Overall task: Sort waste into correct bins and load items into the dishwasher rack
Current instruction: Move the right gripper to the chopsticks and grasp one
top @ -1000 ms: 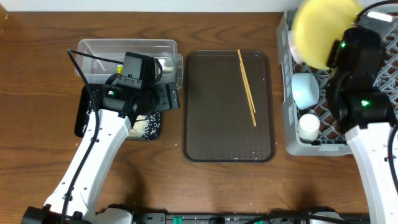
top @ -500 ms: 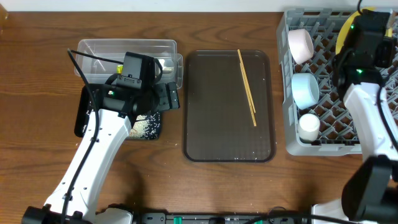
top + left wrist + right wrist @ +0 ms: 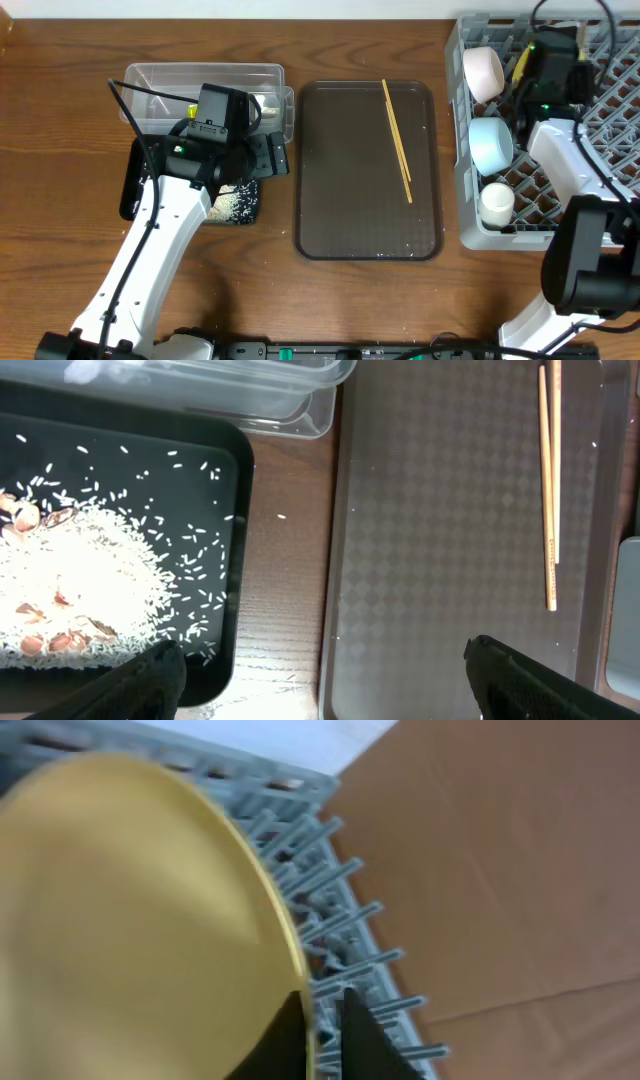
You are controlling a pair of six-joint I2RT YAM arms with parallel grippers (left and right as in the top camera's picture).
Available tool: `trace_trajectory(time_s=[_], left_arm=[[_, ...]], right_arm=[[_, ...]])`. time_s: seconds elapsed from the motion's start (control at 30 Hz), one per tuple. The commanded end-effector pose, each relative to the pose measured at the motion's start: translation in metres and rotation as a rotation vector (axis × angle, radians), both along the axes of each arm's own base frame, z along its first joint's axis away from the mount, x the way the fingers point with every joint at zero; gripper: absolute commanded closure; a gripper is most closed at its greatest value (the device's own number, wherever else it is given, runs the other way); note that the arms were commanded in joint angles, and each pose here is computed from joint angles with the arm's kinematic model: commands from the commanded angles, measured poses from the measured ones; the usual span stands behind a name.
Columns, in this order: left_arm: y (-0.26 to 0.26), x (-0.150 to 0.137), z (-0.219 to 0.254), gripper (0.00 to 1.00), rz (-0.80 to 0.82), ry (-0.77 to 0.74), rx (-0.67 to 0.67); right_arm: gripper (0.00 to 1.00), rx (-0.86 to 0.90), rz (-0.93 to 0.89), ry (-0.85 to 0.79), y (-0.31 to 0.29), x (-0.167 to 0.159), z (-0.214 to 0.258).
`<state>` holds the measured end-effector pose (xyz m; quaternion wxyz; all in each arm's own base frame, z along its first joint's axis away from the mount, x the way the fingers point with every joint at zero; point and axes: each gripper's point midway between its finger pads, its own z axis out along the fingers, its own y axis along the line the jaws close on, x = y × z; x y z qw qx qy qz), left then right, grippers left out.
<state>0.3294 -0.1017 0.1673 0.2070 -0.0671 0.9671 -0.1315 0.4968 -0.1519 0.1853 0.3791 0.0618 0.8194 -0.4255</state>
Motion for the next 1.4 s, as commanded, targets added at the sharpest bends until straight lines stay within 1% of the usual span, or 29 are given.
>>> trace_trajectory(time_s=[0.0,0.07,0.17,0.23,0.27,0.33,0.47,0.57,0.6,0.67,0.7,0.73,0.8,0.87,0.93,1.07,1.2,1.23,1.33,1.37], left_arm=[[0.002,0.001,-0.002,0.09,0.006,0.004,0.006],[0.002,0.001,-0.002,0.09,0.006,0.004,0.006],[0.002,0.001,-0.002,0.09,0.006,0.004,0.006],[0.002,0.001,-0.002,0.09,0.006,0.004,0.006],[0.002,0.001,-0.002,0.09,0.006,0.004,0.006],[0.002,0.001,-0.002,0.09,0.006,0.004,0.006],[0.002,0.001,-0.002,0.09,0.006,0.004,0.006],[0.002,0.001,-0.002,0.08,0.006,0.004,0.006],[0.002,0.001,-0.002,0.08,0.006,0.004,0.006],[0.002,0.001,-0.002,0.09,0.006,0.004,0.006],[0.002,0.001,-0.002,0.08,0.006,0.004,0.006],[0.002,0.001,-0.002,0.08,0.006,0.004,0.006],[0.002,0.001,-0.002,0.08,0.006,0.004,0.006],[0.002,0.001,-0.002,0.09,0.006,0.004,0.006],[0.002,0.001,-0.002,0.09,0.006,0.004,0.006],[0.002,0.001,-0.002,0.08,0.006,0.004,0.006],[0.002,0.001,-0.002,0.09,0.006,0.004,0.006],[0.002,0.001,-0.002,0.08,0.006,0.004,0.006],[0.002,0.001,-0.002,0.09,0.006,0.004,0.006],[0.002,0.001,-0.002,0.08,0.006,0.004,0.006]], right_arm=[[0.5,0.041,0.013,-0.01,0.014,0.005,-0.013],[0.35,0.065,0.018,-0.017,0.018,0.004,-0.013],[0.22,0.14,0.102,0.017,0.034,0.003,-0.016],[0.13,0.214,0.138,0.012,0.044,-0.002,-0.011],[0.01,0.263,0.156,0.001,0.051,-0.005,-0.007],[0.01,0.373,0.186,-0.041,0.065,-0.014,0.007],[0.01,0.664,0.251,-0.176,0.104,-0.033,0.044],[0.01,0.9,0.385,-0.204,0.146,-0.048,0.068],[0.01,1.005,0.471,-0.196,0.169,-0.055,0.079],[0.01,1.098,0.575,-0.177,0.193,-0.059,0.087],[0.05,1.132,0.628,-0.165,0.205,-0.06,0.09],[0.12,1.159,0.677,-0.146,0.219,-0.06,0.089],[0.21,1.157,0.698,-0.119,0.236,-0.056,0.082],[0.26,1.117,0.675,-0.079,0.253,-0.05,0.062],[0.27,1.069,0.649,-0.038,0.27,-0.044,0.04],[0.21,0.959,0.554,0.031,0.298,-0.036,-0.012],[0.21,0.846,0.485,0.089,0.311,-0.031,-0.055],[0.22,0.827,0.472,0.098,0.311,-0.029,-0.062],[0.32,0.798,0.445,0.139,0.311,-0.024,-0.087],[0.33,0.796,0.438,0.151,0.31,-0.024,-0.093]])
